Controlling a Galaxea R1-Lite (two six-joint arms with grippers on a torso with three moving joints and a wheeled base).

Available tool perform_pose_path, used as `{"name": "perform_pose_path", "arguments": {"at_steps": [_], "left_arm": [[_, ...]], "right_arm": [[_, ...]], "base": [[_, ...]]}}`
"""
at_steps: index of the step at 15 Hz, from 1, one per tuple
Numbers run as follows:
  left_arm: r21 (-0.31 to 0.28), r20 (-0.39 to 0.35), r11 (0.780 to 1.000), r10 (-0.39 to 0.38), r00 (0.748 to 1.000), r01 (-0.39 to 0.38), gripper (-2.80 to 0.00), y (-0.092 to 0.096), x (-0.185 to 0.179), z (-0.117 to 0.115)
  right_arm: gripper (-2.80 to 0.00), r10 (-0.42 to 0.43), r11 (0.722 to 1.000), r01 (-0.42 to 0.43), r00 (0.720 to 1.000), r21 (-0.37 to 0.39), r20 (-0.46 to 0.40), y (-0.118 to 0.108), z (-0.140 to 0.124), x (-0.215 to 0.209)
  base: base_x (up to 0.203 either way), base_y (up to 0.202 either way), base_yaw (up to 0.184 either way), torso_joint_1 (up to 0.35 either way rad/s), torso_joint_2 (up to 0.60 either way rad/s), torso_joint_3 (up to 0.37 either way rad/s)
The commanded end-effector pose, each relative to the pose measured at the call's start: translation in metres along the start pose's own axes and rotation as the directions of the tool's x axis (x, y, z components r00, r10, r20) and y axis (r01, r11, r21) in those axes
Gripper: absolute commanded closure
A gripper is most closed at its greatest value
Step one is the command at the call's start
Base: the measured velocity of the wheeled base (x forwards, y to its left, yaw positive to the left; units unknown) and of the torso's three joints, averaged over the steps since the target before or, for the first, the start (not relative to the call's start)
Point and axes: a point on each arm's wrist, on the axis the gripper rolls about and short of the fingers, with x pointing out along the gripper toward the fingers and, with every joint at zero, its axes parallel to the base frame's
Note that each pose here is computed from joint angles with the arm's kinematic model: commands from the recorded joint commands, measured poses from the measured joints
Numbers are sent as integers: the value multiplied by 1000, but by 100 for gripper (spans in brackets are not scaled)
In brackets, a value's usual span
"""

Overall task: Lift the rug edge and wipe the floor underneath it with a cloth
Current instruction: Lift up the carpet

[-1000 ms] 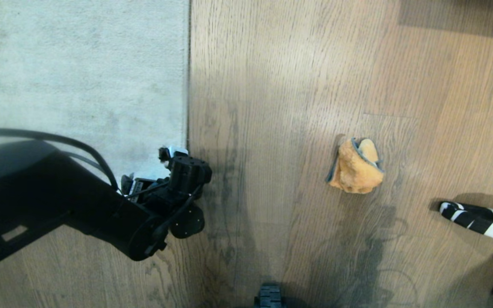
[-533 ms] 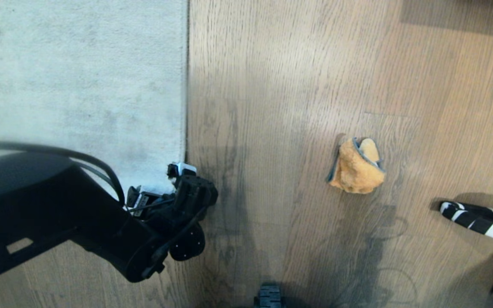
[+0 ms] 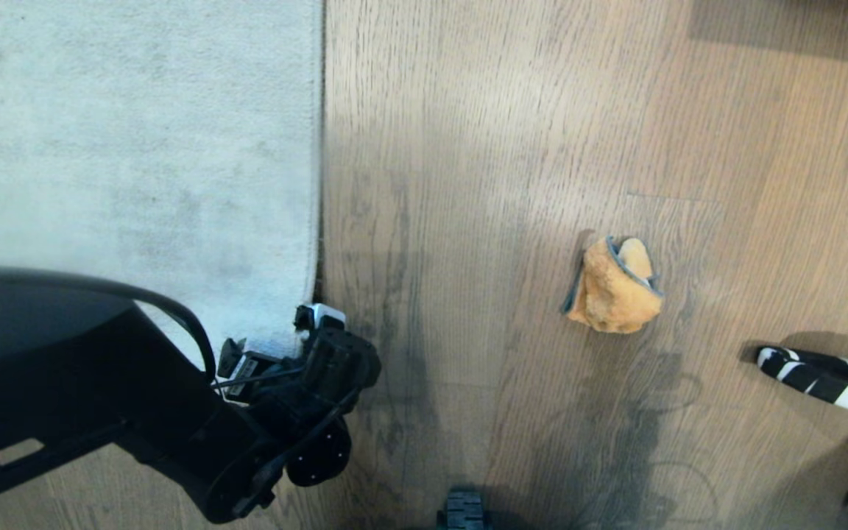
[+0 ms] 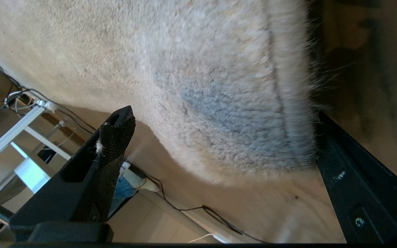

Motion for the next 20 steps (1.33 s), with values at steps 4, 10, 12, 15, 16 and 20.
{"name": "perform_pose_path", "arguments": {"at_steps": [4,10,12,15,16,20], "left_arm": [[17,-47,998,55,997,-54,-280,7,14,-9],[41,-67,996,76,995,-73,-280,7,24,-9],[64,-65,995,77,995,-73,-280,9,23,-8],[76,-61,995,76,995,-72,-280,10,23,-5],[72,-57,995,73,996,-69,-280,9,22,-4],[86,-50,994,67,996,-63,-280,7,20,-2]], "right_arm": [[0,0,1000,0,1000,0,1,0,0,0],[0,0,1000,0,1000,0,1,0,0,0],[0,0,1000,0,1000,0,3,0,0,0],[0,0,1000,0,1000,0,1,0,0,0],[0,0,1000,0,1000,0,1,0,0,0],[0,0,1000,0,1000,0,1,0,0,0]], "base": [[0,0,0,0,0,0],[0,0,0,0,0,0],[0,0,0,0,0,0],[0,0,0,0,0,0],[0,0,0,0,0,0],[0,0,0,0,0,0]]}}
